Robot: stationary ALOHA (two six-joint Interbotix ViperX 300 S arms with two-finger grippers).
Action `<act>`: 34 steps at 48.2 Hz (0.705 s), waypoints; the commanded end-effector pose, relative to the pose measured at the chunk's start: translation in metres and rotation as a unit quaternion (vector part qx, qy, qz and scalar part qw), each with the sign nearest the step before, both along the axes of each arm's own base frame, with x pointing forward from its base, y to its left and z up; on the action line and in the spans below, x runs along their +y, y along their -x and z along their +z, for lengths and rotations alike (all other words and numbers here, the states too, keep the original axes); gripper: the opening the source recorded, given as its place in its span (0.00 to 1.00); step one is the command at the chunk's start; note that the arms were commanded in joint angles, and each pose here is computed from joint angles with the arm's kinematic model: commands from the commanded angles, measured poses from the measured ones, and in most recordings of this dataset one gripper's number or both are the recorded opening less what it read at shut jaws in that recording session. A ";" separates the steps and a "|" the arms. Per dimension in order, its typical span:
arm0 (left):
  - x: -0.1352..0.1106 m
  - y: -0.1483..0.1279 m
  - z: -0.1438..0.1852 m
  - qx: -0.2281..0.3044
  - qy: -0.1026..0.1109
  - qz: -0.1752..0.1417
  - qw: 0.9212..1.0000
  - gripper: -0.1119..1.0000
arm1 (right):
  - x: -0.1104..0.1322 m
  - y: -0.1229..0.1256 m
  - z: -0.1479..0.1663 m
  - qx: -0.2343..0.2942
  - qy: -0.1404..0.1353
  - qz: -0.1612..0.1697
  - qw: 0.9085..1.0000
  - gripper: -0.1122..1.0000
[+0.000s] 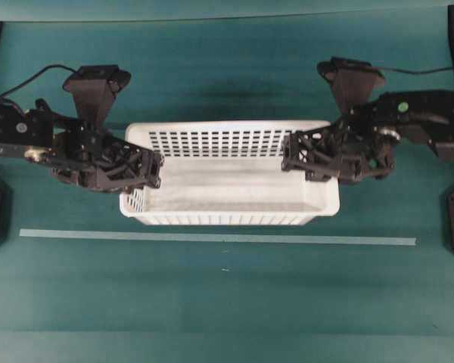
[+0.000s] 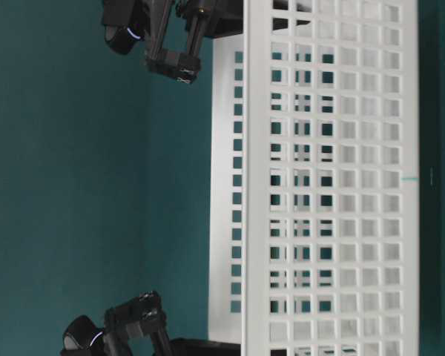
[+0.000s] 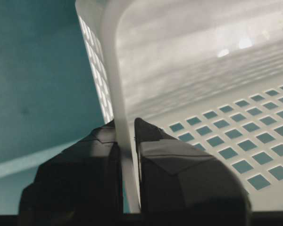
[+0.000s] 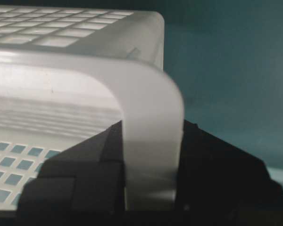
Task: Lift the white basket with both hands.
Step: 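Lift the gripped basket upward with both grippers together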
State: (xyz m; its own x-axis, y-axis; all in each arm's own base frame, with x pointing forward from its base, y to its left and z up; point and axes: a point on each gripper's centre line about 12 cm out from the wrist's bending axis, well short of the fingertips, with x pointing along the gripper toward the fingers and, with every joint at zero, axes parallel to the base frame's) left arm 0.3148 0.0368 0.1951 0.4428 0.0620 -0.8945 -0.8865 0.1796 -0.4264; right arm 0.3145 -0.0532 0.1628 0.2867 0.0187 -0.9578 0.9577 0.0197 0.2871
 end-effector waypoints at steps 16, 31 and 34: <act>-0.030 0.003 0.007 -0.015 0.016 -0.011 1.000 0.10 | 0.043 -0.002 -0.002 -0.007 -0.002 0.026 1.000 0.25; -0.058 0.000 0.002 -0.013 0.032 -0.021 0.999 0.10 | 0.067 0.000 -0.009 -0.007 -0.002 0.027 1.000 0.25; -0.062 0.000 0.001 -0.012 0.033 -0.022 0.999 0.10 | 0.071 0.000 -0.010 -0.004 -0.002 0.030 1.000 0.25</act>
